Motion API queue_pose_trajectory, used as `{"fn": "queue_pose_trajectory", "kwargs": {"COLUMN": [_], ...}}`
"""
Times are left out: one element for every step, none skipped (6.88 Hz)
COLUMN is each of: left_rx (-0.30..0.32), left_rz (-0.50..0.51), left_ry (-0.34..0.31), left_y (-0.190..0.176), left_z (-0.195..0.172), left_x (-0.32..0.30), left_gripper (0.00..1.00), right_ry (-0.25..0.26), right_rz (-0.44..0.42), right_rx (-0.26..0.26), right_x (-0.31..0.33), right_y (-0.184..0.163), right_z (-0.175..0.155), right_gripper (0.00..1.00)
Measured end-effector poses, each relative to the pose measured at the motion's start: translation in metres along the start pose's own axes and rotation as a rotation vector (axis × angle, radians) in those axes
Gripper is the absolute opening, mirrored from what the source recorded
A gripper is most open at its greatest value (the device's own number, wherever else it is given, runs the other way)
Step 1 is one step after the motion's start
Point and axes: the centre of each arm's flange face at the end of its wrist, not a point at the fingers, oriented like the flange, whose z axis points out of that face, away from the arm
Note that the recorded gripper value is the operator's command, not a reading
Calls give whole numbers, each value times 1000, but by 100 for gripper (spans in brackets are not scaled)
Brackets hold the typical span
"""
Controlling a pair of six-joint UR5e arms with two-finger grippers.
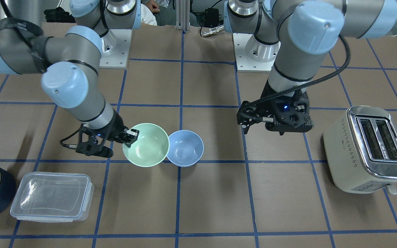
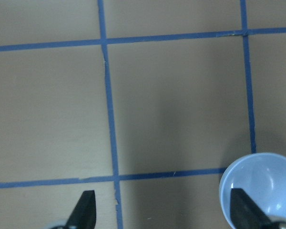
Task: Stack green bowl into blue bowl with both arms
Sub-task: 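Lower the green bowl into the blue bowl with the right gripper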
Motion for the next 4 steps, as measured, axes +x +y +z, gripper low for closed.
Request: {"fn": "queue_pose_trajectory", "kwargs": {"left_rx": [2,-11,-20,-16], "left_rz": [-14,-17,-17,-16], "left_ry": [-5,-11,-12,-12], "left_y": [14,24,23,19], "left_z": [-32,-46,-46,-42], "left_x": [-11,-13,-13,-13], "left_gripper": [100,100,100,100], "right_ry": [-1,2,7,11], "right_rz": [7,-2,-15,-25], "right_rx": [-2,-9,-19,-26], "right_x": [-38,-61,-71,-72], "right_y": [10,18,25,30], "right_z": [13,28,43,55], "right_gripper": [0,0,0,16]}}
